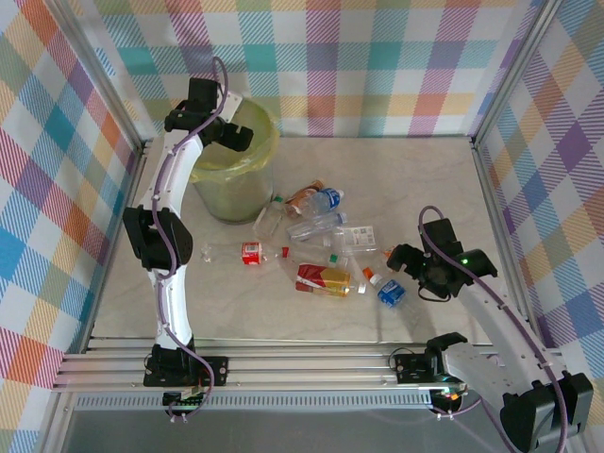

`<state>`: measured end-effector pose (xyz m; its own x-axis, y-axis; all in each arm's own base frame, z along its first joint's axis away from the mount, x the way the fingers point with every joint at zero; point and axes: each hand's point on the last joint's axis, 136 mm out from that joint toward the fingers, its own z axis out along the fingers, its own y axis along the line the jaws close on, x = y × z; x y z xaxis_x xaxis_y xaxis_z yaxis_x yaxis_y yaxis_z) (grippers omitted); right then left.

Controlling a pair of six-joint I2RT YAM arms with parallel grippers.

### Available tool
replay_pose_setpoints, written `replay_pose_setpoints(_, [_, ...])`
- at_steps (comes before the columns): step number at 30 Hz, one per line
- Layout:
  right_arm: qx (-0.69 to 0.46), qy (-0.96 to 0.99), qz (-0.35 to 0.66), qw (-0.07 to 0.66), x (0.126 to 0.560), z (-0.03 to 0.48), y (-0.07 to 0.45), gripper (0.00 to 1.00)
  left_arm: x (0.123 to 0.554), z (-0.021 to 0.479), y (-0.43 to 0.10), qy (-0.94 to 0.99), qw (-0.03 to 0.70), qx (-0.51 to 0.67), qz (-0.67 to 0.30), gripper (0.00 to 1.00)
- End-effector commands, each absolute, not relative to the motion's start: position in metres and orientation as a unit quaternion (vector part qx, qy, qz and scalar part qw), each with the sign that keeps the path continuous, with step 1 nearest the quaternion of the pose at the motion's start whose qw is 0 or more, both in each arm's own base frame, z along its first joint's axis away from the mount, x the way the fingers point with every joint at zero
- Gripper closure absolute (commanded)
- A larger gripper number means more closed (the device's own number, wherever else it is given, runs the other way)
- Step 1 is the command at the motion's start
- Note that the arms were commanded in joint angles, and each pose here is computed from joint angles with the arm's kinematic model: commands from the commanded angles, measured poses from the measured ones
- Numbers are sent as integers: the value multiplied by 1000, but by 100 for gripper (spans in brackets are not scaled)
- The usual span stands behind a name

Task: Put the plastic bottles in the bin

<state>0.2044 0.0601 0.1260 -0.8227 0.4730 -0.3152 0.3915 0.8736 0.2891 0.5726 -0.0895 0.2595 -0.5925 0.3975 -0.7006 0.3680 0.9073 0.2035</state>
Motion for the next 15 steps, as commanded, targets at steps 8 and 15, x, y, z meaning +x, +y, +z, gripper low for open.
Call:
replay_pose_setpoints(8, [205, 961, 105, 156, 187, 118, 61, 0, 504, 384, -125, 845, 488, 218, 3, 0])
replay_pose_setpoints(15, [205, 964, 96, 138, 185, 107, 61, 0, 437, 409, -174, 812, 528, 239, -64, 0])
